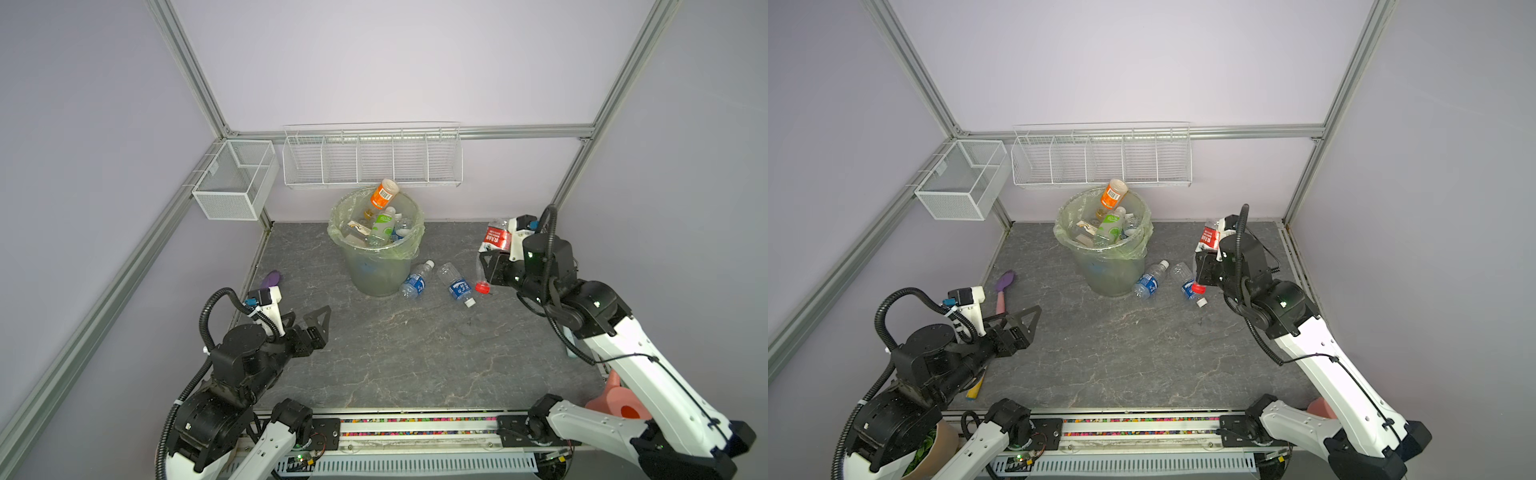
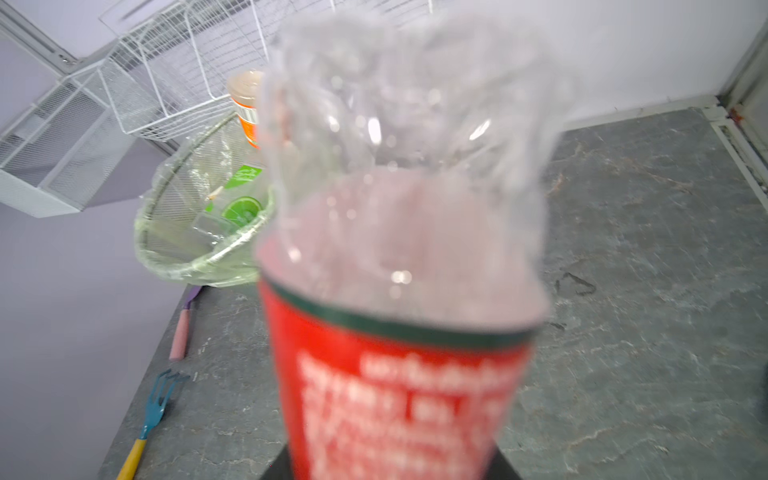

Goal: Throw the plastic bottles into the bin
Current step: 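Carry the red-cap bottle with the right gripper over the bin opening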

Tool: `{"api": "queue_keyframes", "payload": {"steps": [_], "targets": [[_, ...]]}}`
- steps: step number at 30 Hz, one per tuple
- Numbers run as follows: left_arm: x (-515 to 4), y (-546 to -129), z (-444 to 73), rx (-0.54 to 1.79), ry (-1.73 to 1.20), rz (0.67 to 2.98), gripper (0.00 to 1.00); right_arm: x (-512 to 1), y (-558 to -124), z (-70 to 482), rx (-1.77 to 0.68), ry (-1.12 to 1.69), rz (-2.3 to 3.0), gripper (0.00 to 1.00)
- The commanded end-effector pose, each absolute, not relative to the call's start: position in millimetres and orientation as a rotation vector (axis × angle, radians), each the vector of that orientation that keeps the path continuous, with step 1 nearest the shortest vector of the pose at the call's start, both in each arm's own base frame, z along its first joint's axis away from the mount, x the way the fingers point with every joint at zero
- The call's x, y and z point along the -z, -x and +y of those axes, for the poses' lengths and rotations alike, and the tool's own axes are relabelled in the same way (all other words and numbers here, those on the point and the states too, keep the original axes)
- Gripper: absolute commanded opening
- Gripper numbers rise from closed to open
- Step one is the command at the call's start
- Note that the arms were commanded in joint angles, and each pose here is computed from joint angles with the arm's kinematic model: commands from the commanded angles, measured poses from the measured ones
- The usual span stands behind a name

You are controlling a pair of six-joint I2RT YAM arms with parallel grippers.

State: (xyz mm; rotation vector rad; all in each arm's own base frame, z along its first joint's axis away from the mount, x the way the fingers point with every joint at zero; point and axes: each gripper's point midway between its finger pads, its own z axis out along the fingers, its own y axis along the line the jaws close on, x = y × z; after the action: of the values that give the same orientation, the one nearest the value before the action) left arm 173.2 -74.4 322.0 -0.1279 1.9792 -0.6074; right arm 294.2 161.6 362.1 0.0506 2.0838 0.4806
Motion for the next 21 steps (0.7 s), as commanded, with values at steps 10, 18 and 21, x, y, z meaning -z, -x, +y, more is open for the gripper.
{"api": "queue_keyframes", "payload": {"steps": [10,18,21], "targets": [[-298.2,-159.6,-68.8,0.609,0.154,2.035,0.98,-438.1,-335.2,255.1,-0.654,0.176,1.933,0.07],[-292.6,-154.5,-69.2,0.627,0.152,2.042,0.98,-465.0,-355.8,303.7,-0.707,0.245,1.87,0.07],[-293.8,-152.3,-68.2,0.629,0.15,2.037,0.98,-475.2,-364.0,320.3,-0.733,0.253,1.846,0.07]]}}
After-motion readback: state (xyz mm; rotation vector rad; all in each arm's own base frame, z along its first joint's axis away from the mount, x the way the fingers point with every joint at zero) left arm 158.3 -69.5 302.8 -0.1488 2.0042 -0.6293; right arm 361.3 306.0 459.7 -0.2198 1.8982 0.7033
